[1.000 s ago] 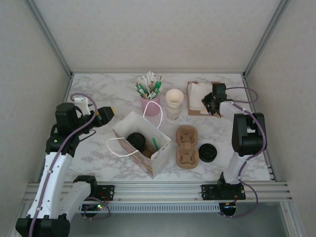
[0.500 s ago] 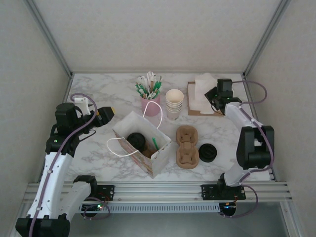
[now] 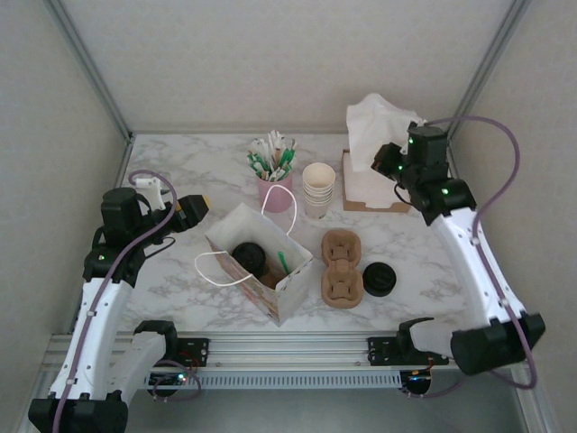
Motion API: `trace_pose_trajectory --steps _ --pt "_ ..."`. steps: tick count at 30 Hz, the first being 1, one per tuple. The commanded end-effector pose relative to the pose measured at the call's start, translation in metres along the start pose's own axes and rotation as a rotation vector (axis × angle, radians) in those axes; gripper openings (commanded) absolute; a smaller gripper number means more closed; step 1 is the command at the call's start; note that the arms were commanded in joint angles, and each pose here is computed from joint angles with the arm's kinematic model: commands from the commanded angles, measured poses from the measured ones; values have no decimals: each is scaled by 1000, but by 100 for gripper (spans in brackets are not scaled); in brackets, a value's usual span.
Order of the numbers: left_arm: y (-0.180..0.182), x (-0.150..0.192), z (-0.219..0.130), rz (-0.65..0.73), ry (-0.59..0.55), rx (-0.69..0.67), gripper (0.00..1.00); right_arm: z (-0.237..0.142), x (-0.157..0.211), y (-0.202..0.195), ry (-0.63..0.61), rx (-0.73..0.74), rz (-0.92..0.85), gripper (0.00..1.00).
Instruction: Pack the takeout coffee
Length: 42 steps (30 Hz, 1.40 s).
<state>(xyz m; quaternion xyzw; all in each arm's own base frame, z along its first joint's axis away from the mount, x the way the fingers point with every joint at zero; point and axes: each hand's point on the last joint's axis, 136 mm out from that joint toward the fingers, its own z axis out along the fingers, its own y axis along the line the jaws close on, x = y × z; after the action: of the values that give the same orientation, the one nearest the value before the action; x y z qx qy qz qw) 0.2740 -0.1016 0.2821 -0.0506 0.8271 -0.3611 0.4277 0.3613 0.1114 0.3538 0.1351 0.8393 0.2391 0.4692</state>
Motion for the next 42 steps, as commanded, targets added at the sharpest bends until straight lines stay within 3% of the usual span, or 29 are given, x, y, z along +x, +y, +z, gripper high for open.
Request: trace_pose_trajectory --steps 1,6,14,20,26,34,42 --pt "-2 -3 -5 2 -13 -6 69 -45 5 47 18 -144 -135 0" --pt "-2 -3 -5 3 -15 -9 70 -98 21 114 31 -364 -300 0" --pt "0 -3 -4 2 -12 -19 69 -141 72 171 113 -541 -517 0" --pt "2 -3 -4 1 -13 -29 69 -143 113 183 127 -482 -712 0" --pt "3 -3 -3 2 -12 -32 69 -138 132 178 109 -383 -823 0" --pt "4 -3 -3 0 -11 -35 69 -130 131 178 -6 -184 -993 0" --pt "3 -3 -3 1 -12 -35 69 -126 107 188 -155 -51 -1075 0"
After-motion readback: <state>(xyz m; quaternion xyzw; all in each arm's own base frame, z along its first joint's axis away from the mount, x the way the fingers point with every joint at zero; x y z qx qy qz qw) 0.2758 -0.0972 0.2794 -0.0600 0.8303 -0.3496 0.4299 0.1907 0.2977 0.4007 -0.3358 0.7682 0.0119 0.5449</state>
